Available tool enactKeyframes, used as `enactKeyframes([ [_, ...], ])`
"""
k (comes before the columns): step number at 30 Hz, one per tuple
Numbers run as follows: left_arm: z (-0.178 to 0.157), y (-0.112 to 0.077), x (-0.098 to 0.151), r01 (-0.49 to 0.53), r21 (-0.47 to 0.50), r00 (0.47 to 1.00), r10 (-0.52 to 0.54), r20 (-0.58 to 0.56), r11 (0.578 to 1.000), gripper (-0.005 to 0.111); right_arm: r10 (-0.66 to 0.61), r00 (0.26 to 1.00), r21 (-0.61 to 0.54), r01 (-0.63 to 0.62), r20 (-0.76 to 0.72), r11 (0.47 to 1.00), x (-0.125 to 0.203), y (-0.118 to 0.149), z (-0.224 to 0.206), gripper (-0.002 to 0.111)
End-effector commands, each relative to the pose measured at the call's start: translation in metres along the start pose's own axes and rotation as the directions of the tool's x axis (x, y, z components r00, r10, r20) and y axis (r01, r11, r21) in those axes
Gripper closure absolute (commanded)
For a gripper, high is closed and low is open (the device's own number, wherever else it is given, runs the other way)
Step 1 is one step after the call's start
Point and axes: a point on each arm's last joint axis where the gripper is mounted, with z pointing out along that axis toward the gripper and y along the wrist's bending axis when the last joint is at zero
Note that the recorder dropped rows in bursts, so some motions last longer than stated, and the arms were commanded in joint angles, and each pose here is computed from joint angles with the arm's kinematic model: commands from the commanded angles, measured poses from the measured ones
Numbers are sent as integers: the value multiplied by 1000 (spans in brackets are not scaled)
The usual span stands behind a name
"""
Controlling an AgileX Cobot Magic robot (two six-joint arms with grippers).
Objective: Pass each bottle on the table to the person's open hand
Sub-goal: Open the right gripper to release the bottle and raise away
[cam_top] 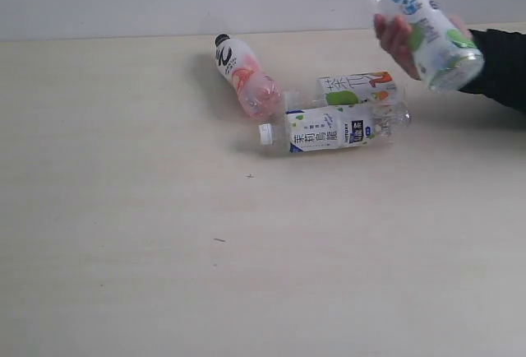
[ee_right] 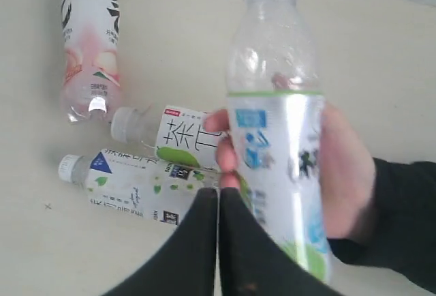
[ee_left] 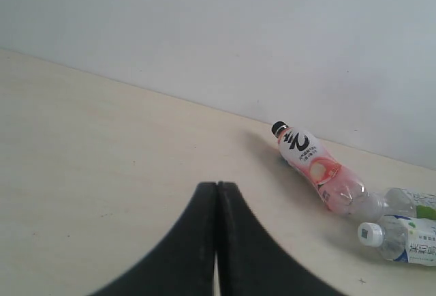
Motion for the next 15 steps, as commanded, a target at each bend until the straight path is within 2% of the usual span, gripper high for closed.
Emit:
enactKeyframes([
  [1,0,0,0,-8,0,1000,8,2,1000,107,3,1000,-49,-3,5,999,4,4,-6,108],
  [5,0,0,0,-8,0,1000,8,2,1000,107,-22,1000,-139,21,-11,990,9,12,0,108],
  [9,0,0,0,-8,0,1000,8,2,1000,107,-106,994,-105,103,-28,989,27,11,-10,108],
  [15,0,0,0,-8,2,1000,8,2,1000,107,-90,996,-102,90,5,991,60,16,-28,108],
])
